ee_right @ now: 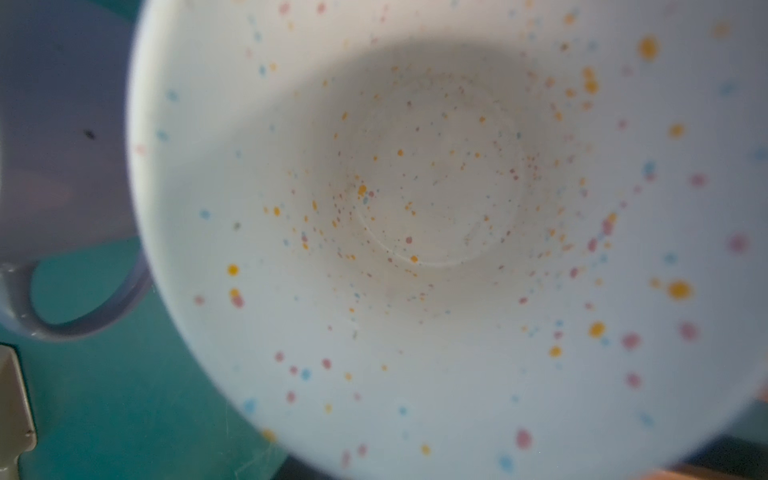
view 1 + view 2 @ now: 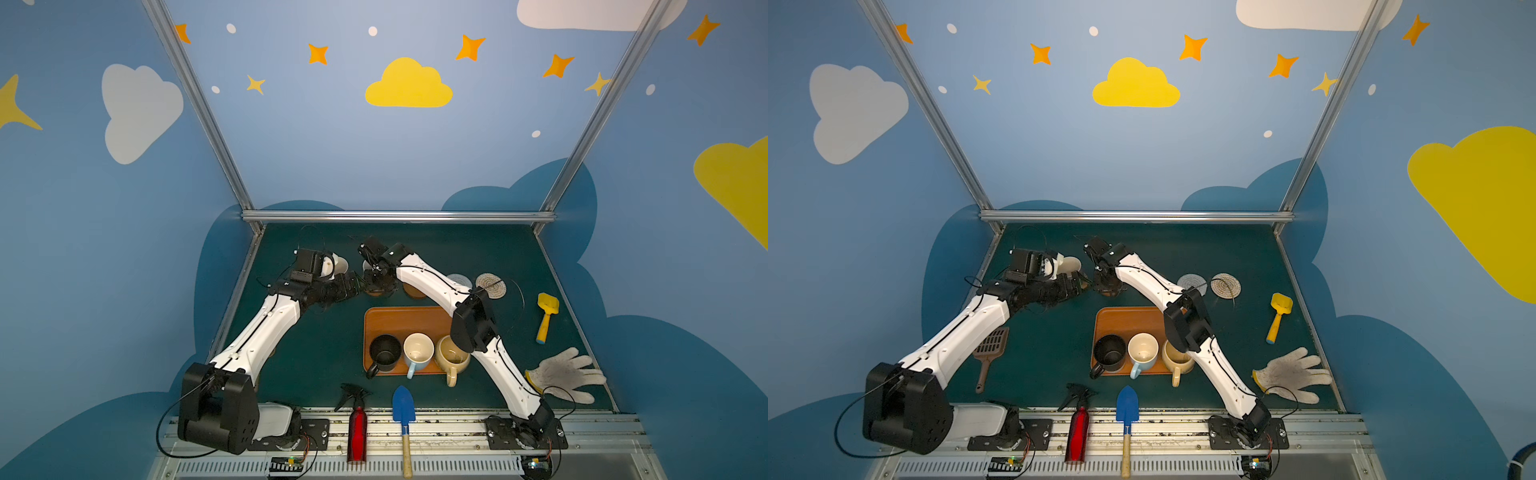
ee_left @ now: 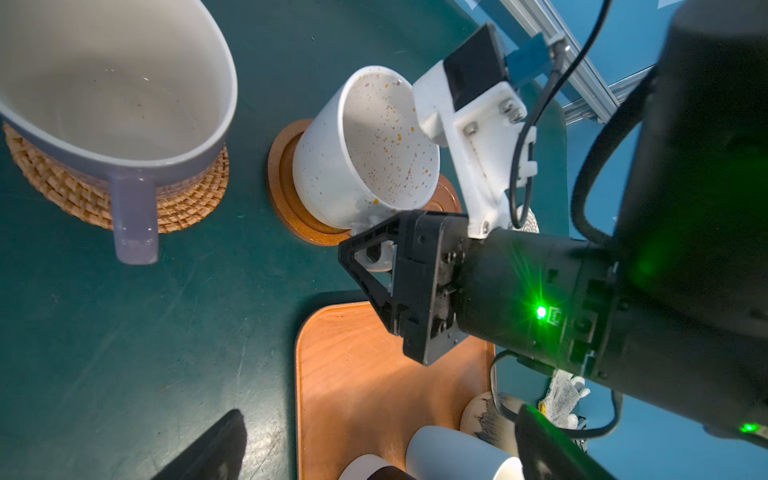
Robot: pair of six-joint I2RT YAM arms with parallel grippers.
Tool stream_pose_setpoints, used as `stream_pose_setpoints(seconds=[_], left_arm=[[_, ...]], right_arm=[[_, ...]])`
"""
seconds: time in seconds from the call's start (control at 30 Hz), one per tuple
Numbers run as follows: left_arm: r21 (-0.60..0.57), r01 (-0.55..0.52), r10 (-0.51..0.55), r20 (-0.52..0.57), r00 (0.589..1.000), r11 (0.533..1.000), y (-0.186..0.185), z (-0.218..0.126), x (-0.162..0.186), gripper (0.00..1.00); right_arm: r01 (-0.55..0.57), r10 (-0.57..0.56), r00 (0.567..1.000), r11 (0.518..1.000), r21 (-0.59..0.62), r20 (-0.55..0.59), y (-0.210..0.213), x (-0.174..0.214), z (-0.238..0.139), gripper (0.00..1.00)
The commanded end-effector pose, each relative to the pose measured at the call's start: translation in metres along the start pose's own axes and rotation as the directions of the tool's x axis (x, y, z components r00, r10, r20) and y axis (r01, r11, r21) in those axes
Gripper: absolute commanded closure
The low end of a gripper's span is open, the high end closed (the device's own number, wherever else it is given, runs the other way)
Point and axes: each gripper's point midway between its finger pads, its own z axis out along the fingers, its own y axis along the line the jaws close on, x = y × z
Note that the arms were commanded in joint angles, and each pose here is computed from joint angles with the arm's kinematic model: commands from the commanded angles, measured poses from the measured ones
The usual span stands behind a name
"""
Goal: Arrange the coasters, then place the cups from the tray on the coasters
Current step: 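Carry the speckled mug with the right gripper onto the wooden coaster beside the lavender mug, then lower the speckled mug onto the wooden coaster and open the right gripper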
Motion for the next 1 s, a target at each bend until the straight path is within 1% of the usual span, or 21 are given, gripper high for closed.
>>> stream_pose_setpoints(seconds=[0.0, 0.2, 0.27, 0.53, 0.73, 0.8, 0.9, 0.97], left_arm=[[0.021, -0.014, 0.014, 0.011, 1.0, 1.0, -0.004, -0.005, 0.0, 0.0], [0.023, -0.014, 0.014, 0.011, 1.0, 1.0, -0.004, -0.006, 0.001, 0.0], [0.023, -0.013, 0.013, 0.008, 1.0, 1.0, -0.004, -0.006, 0.002, 0.0], [0.007, -0.031, 0.031, 0.02, 0.999, 0.999, -0.004, -0.014, 0.002, 0.0], [-0.016, -0.049, 0.05, 0.02, 0.999, 0.999, -0.005, -0.025, 0.005, 0.0], [-0.016, -0.057, 0.058, 0.007, 0.998, 0.998, -0.006, -0.03, 0.009, 0.0], [-0.021, -0.063, 0.062, -0.018, 0.998, 0.998, -0.006, -0.035, 0.021, 0.0], [-0.019, -0.08, 0.079, -0.041, 0.996, 0.997, -0.008, -0.036, 0.032, 0.0]], right_arm=[[-0.001, 0.001, 1.0, 1.0, -0.017, -0.014, 0.004, 0.001, 0.007, 0.66], [-0.002, 0.001, 1.0, 1.0, -0.025, -0.006, 0.006, -0.001, 0.004, 0.65], [-0.005, 0.005, 1.0, 1.0, -0.02, -0.018, 0.002, 0.001, 0.005, 0.63], [0.025, -0.024, 0.999, 1.0, -0.014, 0.026, 0.004, -0.001, -0.023, 0.43], [0.038, -0.036, 0.997, 0.999, -0.025, 0.062, 0.004, -0.003, -0.05, 0.35], [0.035, -0.033, 0.997, 0.999, -0.038, 0.069, 0.005, -0.001, -0.059, 0.27], [0.032, -0.027, 0.997, 0.997, -0.069, 0.069, 0.005, 0.006, -0.074, 0.23], [0.037, -0.029, 0.995, 0.996, -0.082, 0.095, 0.004, 0.008, -0.086, 0.18]])
